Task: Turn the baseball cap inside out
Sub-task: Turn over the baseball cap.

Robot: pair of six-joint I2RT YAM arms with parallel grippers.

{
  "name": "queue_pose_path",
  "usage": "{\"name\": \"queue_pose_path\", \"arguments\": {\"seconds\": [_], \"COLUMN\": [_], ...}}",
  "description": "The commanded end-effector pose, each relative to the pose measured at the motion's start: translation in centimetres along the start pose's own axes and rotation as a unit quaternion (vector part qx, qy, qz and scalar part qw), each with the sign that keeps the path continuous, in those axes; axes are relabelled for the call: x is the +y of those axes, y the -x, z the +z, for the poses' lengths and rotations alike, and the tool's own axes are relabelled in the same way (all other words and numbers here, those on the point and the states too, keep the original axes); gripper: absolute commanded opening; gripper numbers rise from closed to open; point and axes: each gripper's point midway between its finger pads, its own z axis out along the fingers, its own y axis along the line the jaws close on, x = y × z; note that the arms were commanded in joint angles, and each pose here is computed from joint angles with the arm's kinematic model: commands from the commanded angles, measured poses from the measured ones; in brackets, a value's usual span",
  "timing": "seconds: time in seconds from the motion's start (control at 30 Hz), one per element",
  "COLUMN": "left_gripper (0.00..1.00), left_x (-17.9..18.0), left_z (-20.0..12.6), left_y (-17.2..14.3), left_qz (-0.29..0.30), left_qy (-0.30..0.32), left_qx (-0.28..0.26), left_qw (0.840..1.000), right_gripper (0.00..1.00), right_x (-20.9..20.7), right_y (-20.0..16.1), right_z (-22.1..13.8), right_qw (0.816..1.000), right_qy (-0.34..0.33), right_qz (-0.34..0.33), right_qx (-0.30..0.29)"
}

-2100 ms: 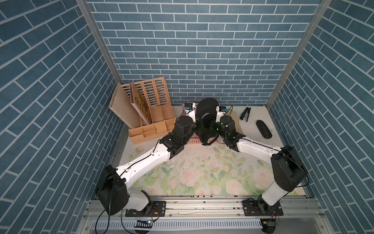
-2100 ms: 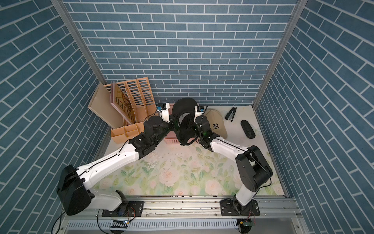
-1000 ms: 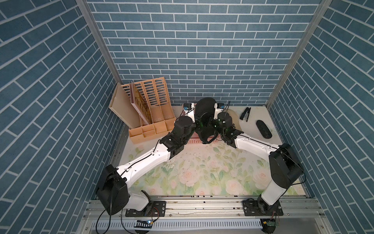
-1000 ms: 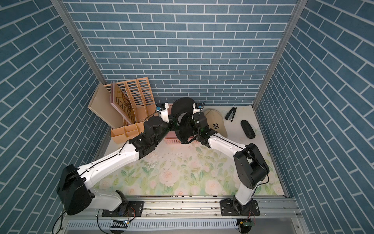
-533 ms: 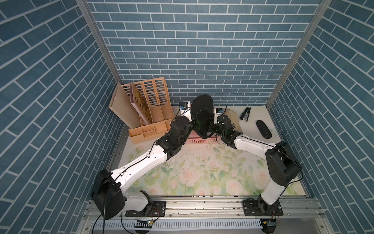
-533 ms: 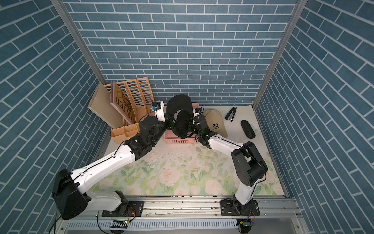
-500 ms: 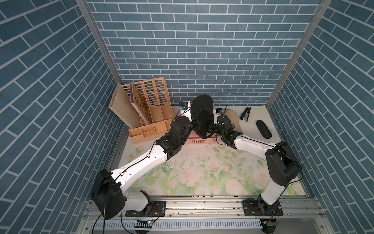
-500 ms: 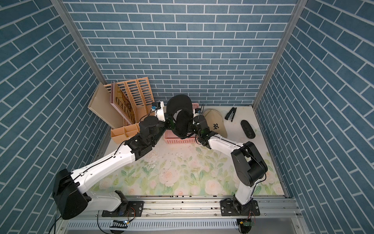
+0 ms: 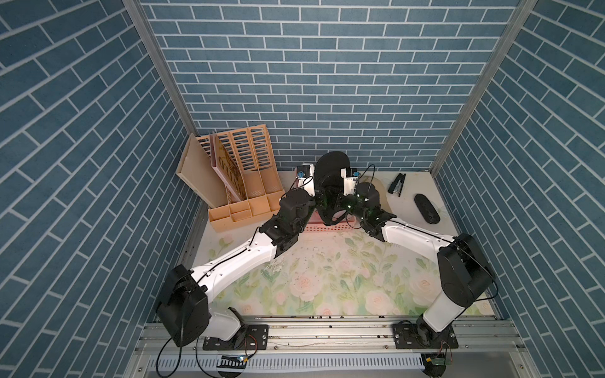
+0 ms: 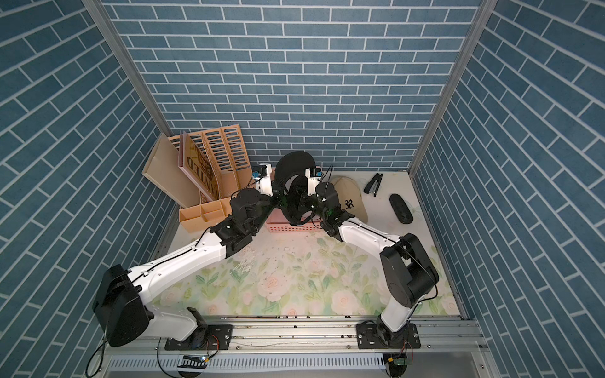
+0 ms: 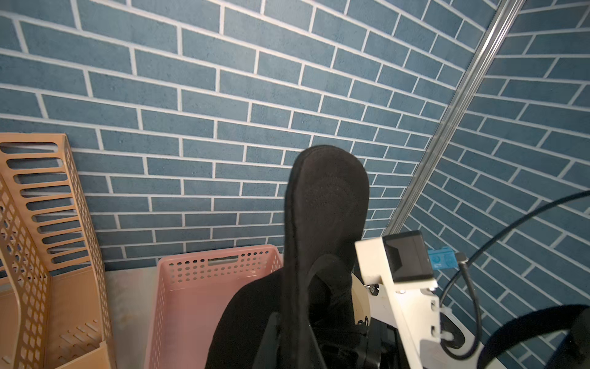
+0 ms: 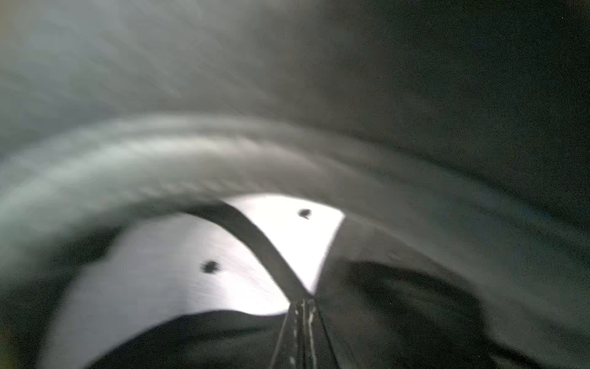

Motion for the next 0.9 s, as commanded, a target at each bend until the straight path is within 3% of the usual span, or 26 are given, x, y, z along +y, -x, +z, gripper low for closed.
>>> {"name": "queue_pose_path", "arguments": {"seconds": [0.0,0.13,0.33,0.43,0.53,0.67,0.8,0.87], "left_gripper": [0.00,0.00,0.00,0.00,0.00,0.00,0.00,0.00], "left_x": [-0.9,-1.0,-0.5,-0.1,0.1,0.1,-0.1,0.1], "left_z": [-0.6,-0.3,0.0,-0.1,-0.4,-0.5,-0.7,-0.8], "left_y": [2.0,1.8,3.0,3.6,4.2,4.2,3.3,2.5], "left_qz": [-0.028,-0.039,-0.047,-0.045,-0.044,-0.035,-0.010,0.012], "left_qy": [-0.026,-0.037,-0.046,-0.041,-0.039,-0.038,-0.047,-0.044], "left_qx": [-0.029,-0.028,-0.032,-0.038,-0.044,-0.038,-0.021,-0.011], "left_qw": [0.999,0.998,0.997,0.997,0.997,0.998,0.999,0.999], "right_gripper": [0.00,0.00,0.00,0.00,0.00,0.00,0.01,0.07], "right_x": [3.8,6.6,7.9,6.8,5.2,4.3,2.3,1.1], "right_y": [0.9,-0.3,-5.3,-8.8,-10.3,-8.3,-2.7,-0.1], "right_z": [1.1,1.4,1.1,1.1,0.9,0.2,-2.2,-3.6], "right_qw": [0.996,0.990,0.977,0.973,0.976,0.984,0.994,0.997], "right_qy": [0.091,0.142,0.190,0.174,0.144,0.111,0.054,0.026], "right_qz": [0.009,-0.006,-0.039,-0.050,-0.046,-0.048,-0.052,-0.050], "right_qx": [-0.021,-0.007,0.086,0.140,0.158,0.135,0.074,0.050]}}
